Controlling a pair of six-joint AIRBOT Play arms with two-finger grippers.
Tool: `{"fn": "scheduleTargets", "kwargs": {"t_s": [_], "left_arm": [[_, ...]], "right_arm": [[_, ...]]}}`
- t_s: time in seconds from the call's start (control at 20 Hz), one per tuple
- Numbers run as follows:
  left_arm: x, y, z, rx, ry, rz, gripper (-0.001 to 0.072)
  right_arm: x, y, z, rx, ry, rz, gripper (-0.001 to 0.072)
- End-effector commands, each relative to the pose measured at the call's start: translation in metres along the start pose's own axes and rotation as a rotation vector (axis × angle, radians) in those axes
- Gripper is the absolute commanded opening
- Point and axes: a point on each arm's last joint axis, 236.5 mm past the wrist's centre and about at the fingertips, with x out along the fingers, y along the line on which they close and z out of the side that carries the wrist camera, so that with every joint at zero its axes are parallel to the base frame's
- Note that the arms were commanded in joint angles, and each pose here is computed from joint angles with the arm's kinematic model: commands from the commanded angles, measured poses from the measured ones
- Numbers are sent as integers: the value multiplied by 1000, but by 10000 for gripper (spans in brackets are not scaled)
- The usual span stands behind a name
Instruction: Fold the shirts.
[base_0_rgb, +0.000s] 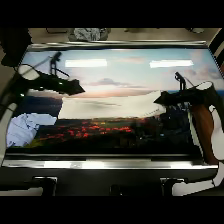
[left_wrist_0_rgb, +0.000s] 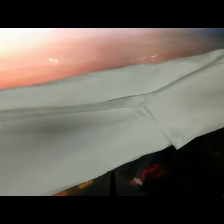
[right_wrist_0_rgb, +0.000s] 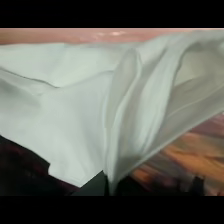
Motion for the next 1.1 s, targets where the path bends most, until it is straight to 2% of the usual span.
{"fn": "scheduleTargets", "kwargs": {"t_s": [0.0,0.3,0.5,0.85,0.95,1.05], "left_arm": [[84,-35,-40,25,120,-47,30],[170,-99,-66,-174,142,-242,29],[199,-130,-81,-180,193,-301,29],[236,-200,-127,-305,309,-492,29],[239,-200,-127,-292,304,-502,27],[227,-175,-108,-220,260,-425,25]], "right_arm": [[-50,56,0,-103,-43,8,39],[-123,129,-24,-224,-108,-35,39],[-155,164,-40,-283,-164,-50,39],[-176,184,-54,-325,-204,-85,40],[-175,165,-54,-306,-179,-147,40],[-164,155,-51,-280,-148,-134,39]]}}
